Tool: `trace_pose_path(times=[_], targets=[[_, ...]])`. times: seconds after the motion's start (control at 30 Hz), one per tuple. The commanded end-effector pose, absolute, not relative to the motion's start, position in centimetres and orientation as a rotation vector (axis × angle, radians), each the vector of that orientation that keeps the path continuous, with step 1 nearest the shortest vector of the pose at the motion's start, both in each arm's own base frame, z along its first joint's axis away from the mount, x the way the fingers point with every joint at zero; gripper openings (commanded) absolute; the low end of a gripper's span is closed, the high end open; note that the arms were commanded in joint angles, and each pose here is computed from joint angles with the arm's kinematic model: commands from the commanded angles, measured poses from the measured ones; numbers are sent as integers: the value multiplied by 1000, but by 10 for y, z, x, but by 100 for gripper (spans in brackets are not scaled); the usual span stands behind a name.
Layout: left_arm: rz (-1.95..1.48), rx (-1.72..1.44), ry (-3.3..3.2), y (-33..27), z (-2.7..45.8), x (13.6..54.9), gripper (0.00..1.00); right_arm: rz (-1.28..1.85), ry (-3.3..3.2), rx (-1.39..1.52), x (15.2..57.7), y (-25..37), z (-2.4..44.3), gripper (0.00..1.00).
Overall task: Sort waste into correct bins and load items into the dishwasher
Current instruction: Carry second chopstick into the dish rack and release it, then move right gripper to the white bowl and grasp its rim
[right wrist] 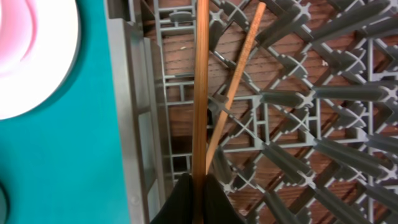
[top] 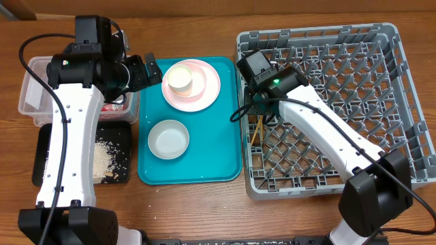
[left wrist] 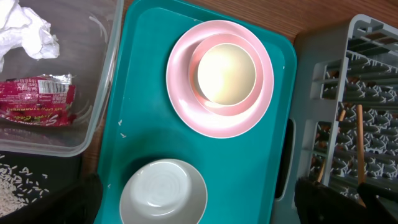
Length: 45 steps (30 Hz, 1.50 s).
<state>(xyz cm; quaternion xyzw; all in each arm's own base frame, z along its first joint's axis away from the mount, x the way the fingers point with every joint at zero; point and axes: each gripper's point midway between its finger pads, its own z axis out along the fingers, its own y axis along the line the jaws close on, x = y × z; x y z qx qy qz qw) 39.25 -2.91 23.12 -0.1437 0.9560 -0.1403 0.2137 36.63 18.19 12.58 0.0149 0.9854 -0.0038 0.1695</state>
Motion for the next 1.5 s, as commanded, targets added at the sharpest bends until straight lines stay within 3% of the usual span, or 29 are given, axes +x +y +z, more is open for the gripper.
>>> trace_pose_path(times=[0.0,0.07,0.17,0.27,0.5,0.9,1.2,1.47], targets=[[-398,-375,2651,-31,234,394,100,11,2809,38,365,185,124,8],[-398,-375,2651,-31,234,394,100,9,2810,28,365,184,124,9],[-398,-375,2651,-31,234,394,100,8,2810,27,364,184,124,25],[-398,-375,2651,-31,234,394,100,6,2813,26,364,184,123,30],[-398,-375,2651,-31,234,394,100,12,2810,-9,365,185,124,31],[-398,-375,2651,-31,234,394,100,557,2698,-170,375,272,148,34],[-398,-375,2651,-31,234,394,100,608,2444,-452,392,316,182,48],[-334,-391,2621,-23,235,401,100,624,2485,-564,356,344,173,47]])
